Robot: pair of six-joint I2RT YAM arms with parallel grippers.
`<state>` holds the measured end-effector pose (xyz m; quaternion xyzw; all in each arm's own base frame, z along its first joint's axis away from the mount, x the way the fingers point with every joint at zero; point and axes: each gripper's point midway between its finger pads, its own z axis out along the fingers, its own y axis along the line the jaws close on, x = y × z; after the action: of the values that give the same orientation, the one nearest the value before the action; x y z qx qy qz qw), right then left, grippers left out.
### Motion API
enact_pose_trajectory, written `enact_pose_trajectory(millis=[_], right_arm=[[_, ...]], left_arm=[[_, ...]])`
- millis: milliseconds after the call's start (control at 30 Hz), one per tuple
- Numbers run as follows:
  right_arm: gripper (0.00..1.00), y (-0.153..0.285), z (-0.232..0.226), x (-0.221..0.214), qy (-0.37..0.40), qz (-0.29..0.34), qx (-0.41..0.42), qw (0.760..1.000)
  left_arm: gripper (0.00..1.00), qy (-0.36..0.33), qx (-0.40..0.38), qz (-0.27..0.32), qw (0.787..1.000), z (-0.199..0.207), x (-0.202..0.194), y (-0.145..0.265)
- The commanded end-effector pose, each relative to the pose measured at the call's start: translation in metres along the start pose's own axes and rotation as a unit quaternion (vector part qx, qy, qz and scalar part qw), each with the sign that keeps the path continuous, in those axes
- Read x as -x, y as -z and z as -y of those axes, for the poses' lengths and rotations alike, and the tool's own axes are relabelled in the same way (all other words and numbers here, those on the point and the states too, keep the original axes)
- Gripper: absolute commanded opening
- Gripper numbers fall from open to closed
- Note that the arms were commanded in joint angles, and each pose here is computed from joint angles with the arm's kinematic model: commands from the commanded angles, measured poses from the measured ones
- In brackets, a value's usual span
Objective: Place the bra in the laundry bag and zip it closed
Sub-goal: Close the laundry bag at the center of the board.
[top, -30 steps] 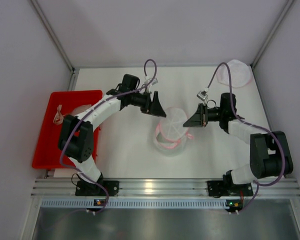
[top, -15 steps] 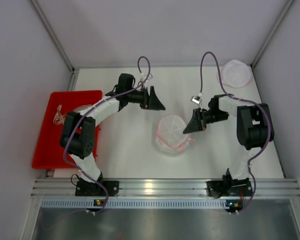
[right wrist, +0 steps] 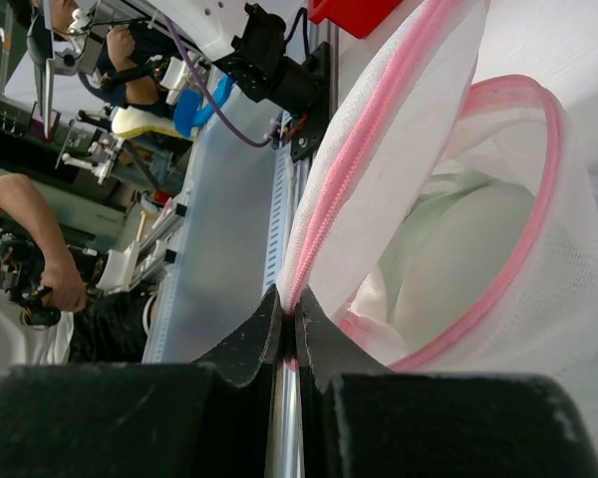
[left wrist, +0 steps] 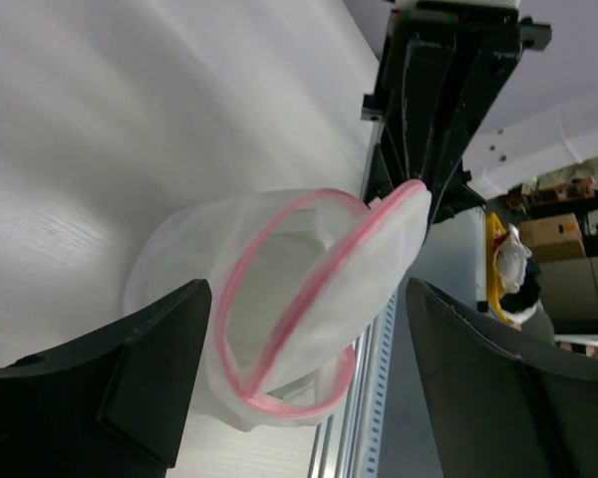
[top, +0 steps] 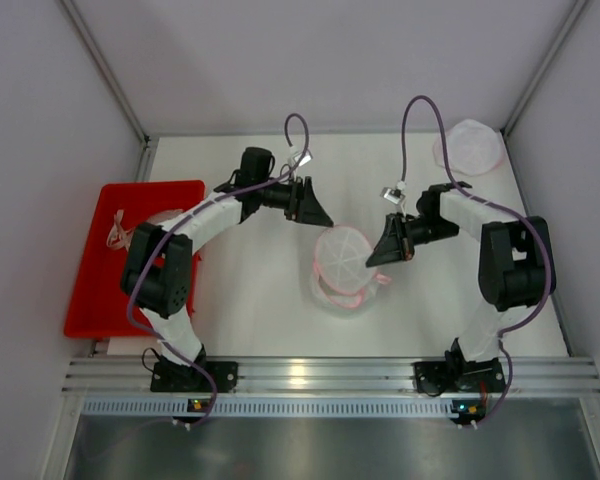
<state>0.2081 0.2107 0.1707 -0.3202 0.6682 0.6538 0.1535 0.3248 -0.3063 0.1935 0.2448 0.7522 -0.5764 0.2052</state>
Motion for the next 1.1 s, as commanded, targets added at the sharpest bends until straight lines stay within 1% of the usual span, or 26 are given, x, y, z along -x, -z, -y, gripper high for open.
enact_pose_trajectory(millis=[0,33,133,167,233,267,300,400,433,500,567,600,633,667,700,733,767,800,833,867,900,933,967,1000,1033,1067], right_arm=[[0.00,-0.006,-0.039,0.029,-0.010,0.056,0.040,0.998],[0.00,-0.006,-0.040,0.030,-0.007,0.055,0.041,0.998],[0.00,-0.006,-0.044,0.034,0.007,0.053,0.041,0.998],[0.00,-0.007,-0.045,0.035,0.009,0.052,0.042,0.998],[0.00,-0.006,-0.046,0.038,0.016,0.051,0.040,0.998],[0.00,-0.006,-0.046,0.038,0.017,0.049,0.040,0.998],[0.00,-0.006,-0.045,0.039,0.023,0.043,0.036,0.998],[0.00,-0.004,-0.043,0.038,0.021,0.037,0.031,0.999],[0.00,-0.004,-0.043,0.038,0.021,0.037,0.030,0.999],[0.00,-0.004,-0.041,0.038,0.015,0.034,0.029,0.999],[0.02,-0.003,-0.040,0.041,0.000,0.035,0.028,0.999],[0.06,-0.003,-0.038,0.042,-0.008,0.036,0.029,0.999],[0.20,-0.002,-0.038,0.046,-0.009,0.037,0.028,0.999],[0.26,-0.001,-0.038,0.047,-0.026,0.037,0.027,0.999],[0.31,0.000,-0.036,0.051,-0.037,0.036,0.026,0.998],[0.44,0.002,-0.036,0.053,-0.046,0.036,0.024,0.998],[0.49,0.003,-0.038,0.054,-0.081,0.033,0.022,0.996],[0.54,0.005,-0.032,0.057,-0.073,0.034,0.015,0.997],[0.60,0.007,-0.028,0.059,-0.083,0.033,0.008,0.996],[0.62,0.008,-0.030,0.062,-0.170,0.028,-0.004,0.985],[0.64,0.010,-0.008,0.061,-0.126,0.019,-0.064,0.990],[0.67,0.012,-0.004,0.063,-0.140,0.027,-0.093,0.985],[0.72,0.012,-0.007,0.066,-0.185,0.043,-0.115,0.975],[0.77,0.018,-0.008,0.073,-0.121,0.069,-0.158,0.978],[0.89,0.023,-0.010,0.076,-0.106,0.081,-0.184,0.974],[0.97,0.028,-0.010,0.078,-0.080,0.087,-0.214,0.970]], left_arm=[[0.85,-0.022,-0.050,-0.032,0.998,0.024,-0.022,-0.008],[0.85,-0.025,-0.058,-0.034,0.997,0.030,-0.024,-0.007],[0.81,-0.015,-0.065,-0.041,0.997,0.036,-0.031,-0.006],[0.76,-0.010,-0.072,-0.045,0.996,0.038,-0.034,-0.006],[0.69,0.001,-0.075,-0.049,0.996,0.041,-0.037,-0.005],[0.65,0.004,-0.083,-0.053,0.995,0.043,-0.041,-0.003],[0.55,0.004,-0.086,-0.053,0.995,0.047,-0.041,-0.002],[0.38,0.003,-0.096,-0.056,0.994,0.057,-0.042,0.002],[0.28,0.004,-0.100,-0.057,0.993,0.061,-0.043,0.002],[0.24,0.003,-0.112,-0.064,0.992,0.070,-0.045,0.003],[0.14,0.010,-0.116,-0.069,0.991,0.076,-0.048,0.002],[0.10,0.008,-0.119,-0.070,0.990,0.079,-0.049,0.002],[0.06,0.013,-0.119,-0.071,0.990,0.081,-0.050,0.002],[0.00,0.017,-0.117,-0.071,0.990,0.081,-0.051,0.003],[0.00,0.029,-0.115,-0.073,0.990,0.080,-0.052,0.002],[0.00,0.036,-0.112,-0.073,0.990,0.079,-0.051,0.002],[0.00,0.041,-0.112,-0.075,0.990,0.079,-0.053,0.001],[0.00,0.051,-0.109,-0.074,0.990,0.078,-0.052,0.001],[0.00,0.058,-0.105,-0.075,0.990,0.076,-0.052,0.000],[0.00,0.060,-0.102,-0.073,0.990,0.076,-0.052,0.000],[0.00,0.066,-0.100,-0.073,0.990,0.076,-0.052,-0.001],[0.00,0.071,-0.097,-0.073,0.990,0.075,-0.052,-0.001],[0.00,0.075,-0.095,-0.072,0.990,0.074,-0.052,-0.001],[0.00,0.085,-0.092,-0.073,0.989,0.072,-0.052,-0.002],[0.00,0.091,-0.090,-0.073,0.989,0.072,-0.052,-0.002],[0.00,0.097,-0.089,-0.074,0.989,0.072,-0.052,-0.003]])
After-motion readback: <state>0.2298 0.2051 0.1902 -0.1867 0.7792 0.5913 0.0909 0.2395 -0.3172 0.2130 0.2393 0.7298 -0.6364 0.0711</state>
